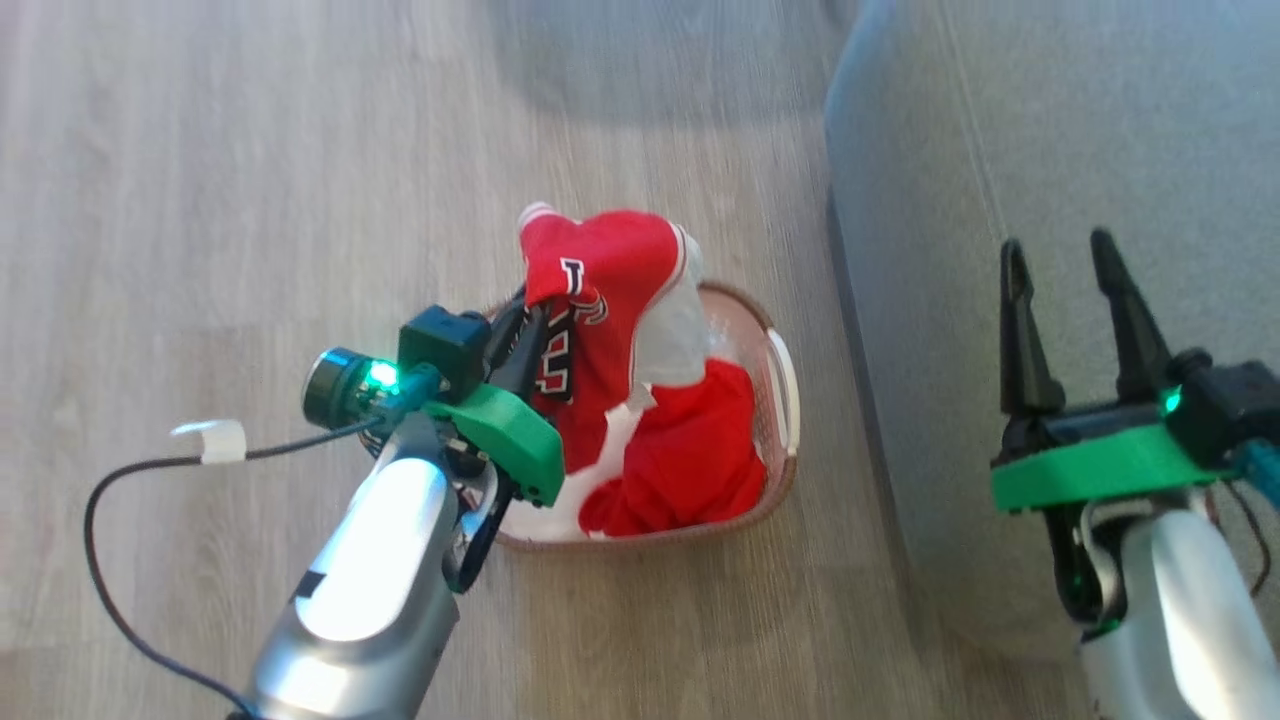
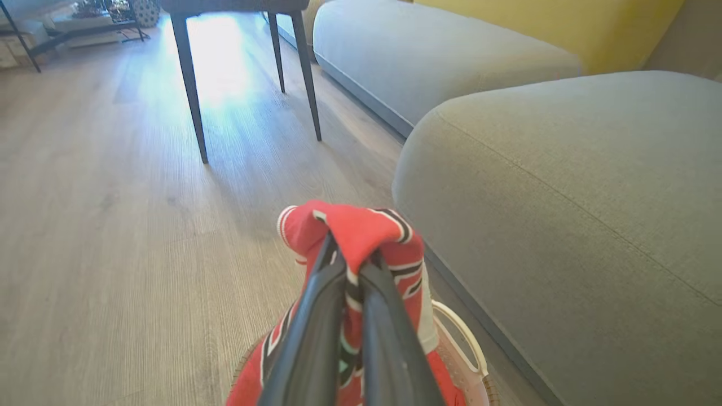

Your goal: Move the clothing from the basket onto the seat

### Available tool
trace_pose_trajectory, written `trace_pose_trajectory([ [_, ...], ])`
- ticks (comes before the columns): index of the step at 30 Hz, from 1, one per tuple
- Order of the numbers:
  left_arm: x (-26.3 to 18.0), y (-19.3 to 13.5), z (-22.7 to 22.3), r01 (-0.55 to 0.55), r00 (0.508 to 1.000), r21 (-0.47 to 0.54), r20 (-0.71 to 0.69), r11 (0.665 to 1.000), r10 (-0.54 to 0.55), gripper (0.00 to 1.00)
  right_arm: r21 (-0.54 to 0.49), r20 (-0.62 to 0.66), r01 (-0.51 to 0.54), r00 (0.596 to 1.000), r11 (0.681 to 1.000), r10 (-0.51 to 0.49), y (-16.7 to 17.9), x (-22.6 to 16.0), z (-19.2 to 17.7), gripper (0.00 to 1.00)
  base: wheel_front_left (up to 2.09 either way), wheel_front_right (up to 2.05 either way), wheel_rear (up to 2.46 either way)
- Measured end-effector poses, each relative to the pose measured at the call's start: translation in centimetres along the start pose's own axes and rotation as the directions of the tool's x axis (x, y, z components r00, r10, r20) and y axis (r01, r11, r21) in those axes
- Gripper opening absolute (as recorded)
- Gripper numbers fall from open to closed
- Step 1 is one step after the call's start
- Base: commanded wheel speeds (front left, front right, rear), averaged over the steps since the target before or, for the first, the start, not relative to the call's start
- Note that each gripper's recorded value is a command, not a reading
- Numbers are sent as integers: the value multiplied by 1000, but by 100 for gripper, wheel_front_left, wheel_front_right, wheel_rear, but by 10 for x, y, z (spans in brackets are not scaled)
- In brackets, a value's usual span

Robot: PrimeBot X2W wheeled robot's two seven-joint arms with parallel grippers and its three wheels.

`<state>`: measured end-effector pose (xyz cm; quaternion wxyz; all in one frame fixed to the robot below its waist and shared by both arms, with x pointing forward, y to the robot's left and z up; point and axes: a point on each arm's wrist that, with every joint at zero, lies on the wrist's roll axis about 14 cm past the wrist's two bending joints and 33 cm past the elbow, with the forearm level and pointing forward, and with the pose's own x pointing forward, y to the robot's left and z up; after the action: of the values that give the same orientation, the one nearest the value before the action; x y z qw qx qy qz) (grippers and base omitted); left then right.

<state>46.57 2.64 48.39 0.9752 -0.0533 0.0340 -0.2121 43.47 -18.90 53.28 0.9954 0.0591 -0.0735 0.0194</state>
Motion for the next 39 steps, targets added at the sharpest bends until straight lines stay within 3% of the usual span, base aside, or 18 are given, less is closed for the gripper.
trace_pose_trajectory([
  [14, -40, -12, 91, -13, 984, 46, 180, 999, 4, 0, 26, 23, -67, 998, 997, 66, 28, -49, 22, 100, 0, 0, 0],
  [26, -40, -13, 159, -15, 952, 97, 307, 995, -16, 0, 42, 10, -153, 988, 987, 153, 59, -54, 18, 100, 0, 0, 0],
  [33, -34, -27, 174, 24, 942, 105, 330, 994, -58, 0, 51, -27, -270, 962, 961, 272, 99, -54, 7, 100, 0, 0, 0],
  [39, -29, -47, 195, 70, 926, 141, 359, 988, -117, 0, 45, -56, -443, 894, 896, 445, 157, -52, 0, 100, 0, 0, 0],
])
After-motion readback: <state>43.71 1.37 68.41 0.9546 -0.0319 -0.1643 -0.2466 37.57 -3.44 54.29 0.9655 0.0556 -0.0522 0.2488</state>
